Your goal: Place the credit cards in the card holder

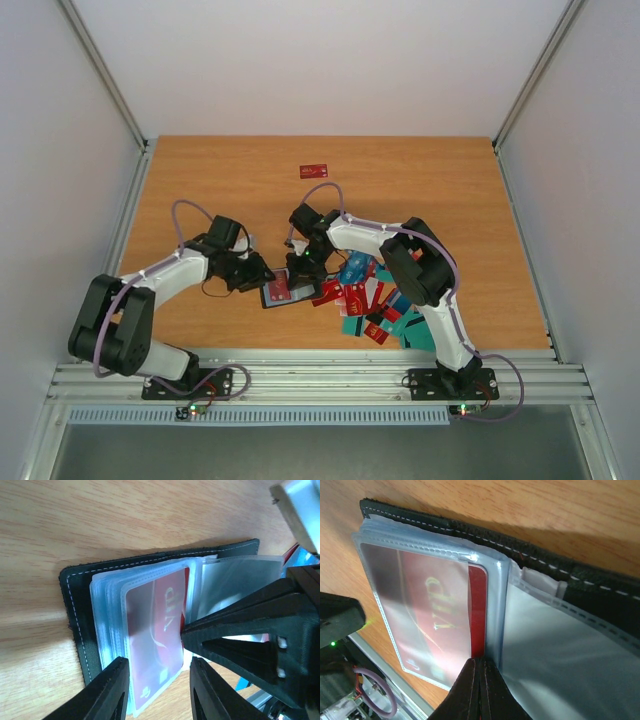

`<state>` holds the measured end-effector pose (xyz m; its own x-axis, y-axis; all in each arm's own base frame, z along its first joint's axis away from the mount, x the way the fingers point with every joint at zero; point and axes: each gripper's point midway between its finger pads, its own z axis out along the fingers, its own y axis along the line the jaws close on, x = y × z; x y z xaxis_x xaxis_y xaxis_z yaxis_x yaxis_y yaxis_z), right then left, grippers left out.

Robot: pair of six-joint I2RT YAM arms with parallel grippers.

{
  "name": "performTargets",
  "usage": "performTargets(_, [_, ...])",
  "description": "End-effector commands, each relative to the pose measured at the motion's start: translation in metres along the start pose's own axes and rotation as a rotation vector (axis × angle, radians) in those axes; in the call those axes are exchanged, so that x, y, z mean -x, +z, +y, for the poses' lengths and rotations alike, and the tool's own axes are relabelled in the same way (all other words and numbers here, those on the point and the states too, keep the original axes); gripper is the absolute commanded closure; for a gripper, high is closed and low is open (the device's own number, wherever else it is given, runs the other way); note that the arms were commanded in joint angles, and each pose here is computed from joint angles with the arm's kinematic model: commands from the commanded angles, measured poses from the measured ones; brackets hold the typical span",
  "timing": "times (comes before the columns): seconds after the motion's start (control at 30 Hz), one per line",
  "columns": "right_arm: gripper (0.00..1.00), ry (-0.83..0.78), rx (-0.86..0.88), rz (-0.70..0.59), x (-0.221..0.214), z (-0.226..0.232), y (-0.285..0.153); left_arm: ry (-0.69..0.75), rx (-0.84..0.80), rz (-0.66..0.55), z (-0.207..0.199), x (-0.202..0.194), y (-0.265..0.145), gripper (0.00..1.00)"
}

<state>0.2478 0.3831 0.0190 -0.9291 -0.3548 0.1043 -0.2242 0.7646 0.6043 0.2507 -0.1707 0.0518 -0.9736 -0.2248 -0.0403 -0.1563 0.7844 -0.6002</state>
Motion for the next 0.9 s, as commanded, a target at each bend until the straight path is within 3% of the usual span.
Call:
performTargets(0.0, [0.99,0.043,-0.078,0.063,-0.012,-0.028,0.024,-0.011,-0.006,0.014,0.002,0.000,0.012,0.64])
performTargets(0.87, [0.99,0.009,-0.069,0.074,-0.013,-0.031,0.022,-0.004,-0.009,0.014,-0.011,0.006,0.020,0.65])
